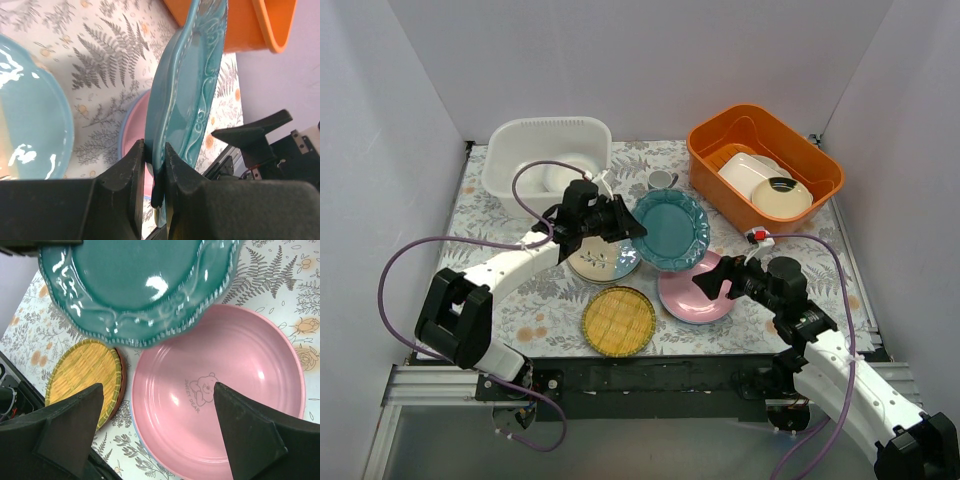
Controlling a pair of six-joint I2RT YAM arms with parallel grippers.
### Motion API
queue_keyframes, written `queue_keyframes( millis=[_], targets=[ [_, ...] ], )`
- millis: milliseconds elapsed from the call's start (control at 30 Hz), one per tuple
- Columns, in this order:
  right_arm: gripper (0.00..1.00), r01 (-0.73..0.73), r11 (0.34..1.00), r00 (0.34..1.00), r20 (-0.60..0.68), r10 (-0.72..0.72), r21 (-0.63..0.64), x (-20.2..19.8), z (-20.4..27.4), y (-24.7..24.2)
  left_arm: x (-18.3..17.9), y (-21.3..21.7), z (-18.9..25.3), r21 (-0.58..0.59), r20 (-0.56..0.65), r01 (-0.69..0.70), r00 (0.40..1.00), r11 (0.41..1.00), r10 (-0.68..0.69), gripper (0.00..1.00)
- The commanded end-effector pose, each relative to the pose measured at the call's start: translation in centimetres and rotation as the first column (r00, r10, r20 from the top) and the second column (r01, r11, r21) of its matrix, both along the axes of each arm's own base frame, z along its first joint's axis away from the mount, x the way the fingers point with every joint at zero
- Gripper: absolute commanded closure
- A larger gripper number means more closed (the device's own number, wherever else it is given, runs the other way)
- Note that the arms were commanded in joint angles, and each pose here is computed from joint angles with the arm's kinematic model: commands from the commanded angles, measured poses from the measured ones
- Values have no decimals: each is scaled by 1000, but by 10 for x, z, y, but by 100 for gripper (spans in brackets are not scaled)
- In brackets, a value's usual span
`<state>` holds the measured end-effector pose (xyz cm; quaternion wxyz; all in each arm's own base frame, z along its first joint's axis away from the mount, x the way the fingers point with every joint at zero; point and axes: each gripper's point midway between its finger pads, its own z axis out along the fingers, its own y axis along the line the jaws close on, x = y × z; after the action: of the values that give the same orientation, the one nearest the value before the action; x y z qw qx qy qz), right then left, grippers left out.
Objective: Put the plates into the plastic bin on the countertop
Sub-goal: Pick up the plate at the center of the board, then place the plate in the plastic bin.
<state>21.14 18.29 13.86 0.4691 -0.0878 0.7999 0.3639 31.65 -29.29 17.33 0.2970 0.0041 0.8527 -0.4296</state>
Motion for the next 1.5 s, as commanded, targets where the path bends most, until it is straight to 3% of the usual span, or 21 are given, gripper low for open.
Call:
queue_keyframes(
  millis=[0, 833, 1467],
  targets=[
    [2, -36, 999, 998, 57, 34, 35, 3, 26, 8, 36, 11, 89, -144, 188, -27, 981, 989, 54, 100],
    [2, -57, 998, 998, 8, 57, 1, 2, 4, 10, 157, 99, 145, -297, 185, -300, 913, 907, 363, 100],
    [2, -44, 998, 998, -34, 43, -37, -1, -15, 5, 204, 193, 167, -364, 157, -503, 796, 784, 584, 100]
  ],
)
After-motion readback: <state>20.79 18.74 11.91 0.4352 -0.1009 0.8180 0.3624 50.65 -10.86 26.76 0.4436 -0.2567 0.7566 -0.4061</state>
